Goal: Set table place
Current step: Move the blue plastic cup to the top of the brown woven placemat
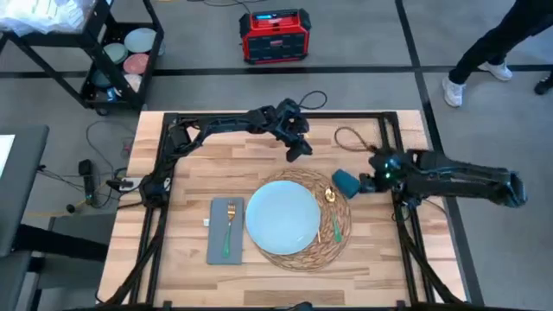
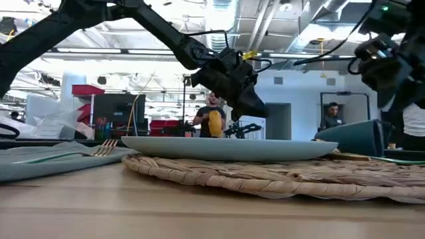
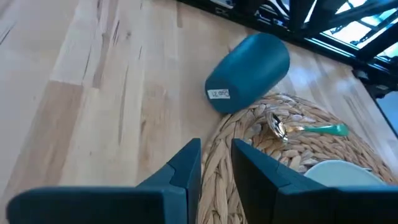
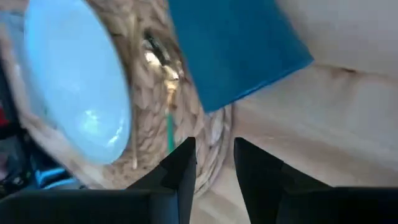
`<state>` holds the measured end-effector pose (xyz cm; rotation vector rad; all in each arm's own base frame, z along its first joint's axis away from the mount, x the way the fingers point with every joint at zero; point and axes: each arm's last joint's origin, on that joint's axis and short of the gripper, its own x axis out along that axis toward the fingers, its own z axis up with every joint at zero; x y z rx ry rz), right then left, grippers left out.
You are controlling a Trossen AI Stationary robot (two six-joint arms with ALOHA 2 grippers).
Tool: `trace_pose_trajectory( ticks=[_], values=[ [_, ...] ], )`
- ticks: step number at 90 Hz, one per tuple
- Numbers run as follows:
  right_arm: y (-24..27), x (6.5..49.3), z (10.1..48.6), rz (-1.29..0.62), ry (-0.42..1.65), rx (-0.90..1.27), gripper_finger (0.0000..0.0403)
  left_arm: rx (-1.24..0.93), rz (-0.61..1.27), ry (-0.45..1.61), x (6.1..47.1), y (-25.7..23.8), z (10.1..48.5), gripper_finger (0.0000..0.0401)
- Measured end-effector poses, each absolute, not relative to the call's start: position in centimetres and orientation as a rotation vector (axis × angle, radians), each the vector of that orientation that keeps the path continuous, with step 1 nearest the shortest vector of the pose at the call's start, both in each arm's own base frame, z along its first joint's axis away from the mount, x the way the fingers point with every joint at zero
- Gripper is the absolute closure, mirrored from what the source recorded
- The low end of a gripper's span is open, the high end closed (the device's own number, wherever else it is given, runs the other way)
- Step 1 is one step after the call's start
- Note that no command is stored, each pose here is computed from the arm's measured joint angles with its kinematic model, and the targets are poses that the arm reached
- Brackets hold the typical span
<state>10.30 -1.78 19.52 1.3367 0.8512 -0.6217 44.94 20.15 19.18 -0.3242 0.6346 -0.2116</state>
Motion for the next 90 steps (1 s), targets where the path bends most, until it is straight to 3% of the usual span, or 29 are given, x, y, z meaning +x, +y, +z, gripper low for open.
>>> trace_pose_trajectory(
  ticks=[39, 59, 67, 77, 90],
  values=[
    [-2.1, 11.1, 15.5, -0.669, 0.694, 1.399, 0.0295, -0.328, -0.215, 0.653, 44.8, 20.1, 19.0, 0.0331],
    [-3.4, 11.6, 14.1, -0.687, 0.481, 1.403, 0.0283, -0.331, -0.214, 0.658, 44.8, 20.0, 19.0, 0.0331],
    [-3.8, 11.4, 13.7, -0.734, 0.428, 1.381, 0.0308, -0.333, -0.213, 0.659, 44.8, 20.0, 19.0, 0.0331],
    [-4.3, 11.7, 14.2, -0.753, 0.348, 1.282, 0.0382, -0.349, -0.210, 0.674, 44.7, 20.0, 18.9, 0.0331],
    [-4.6, 11.9, 14.8, -0.769, 0.288, 1.246, 0.0399, -0.375, -0.205, 0.700, 44.5, 19.9, 18.7, 0.0331]
  ],
)
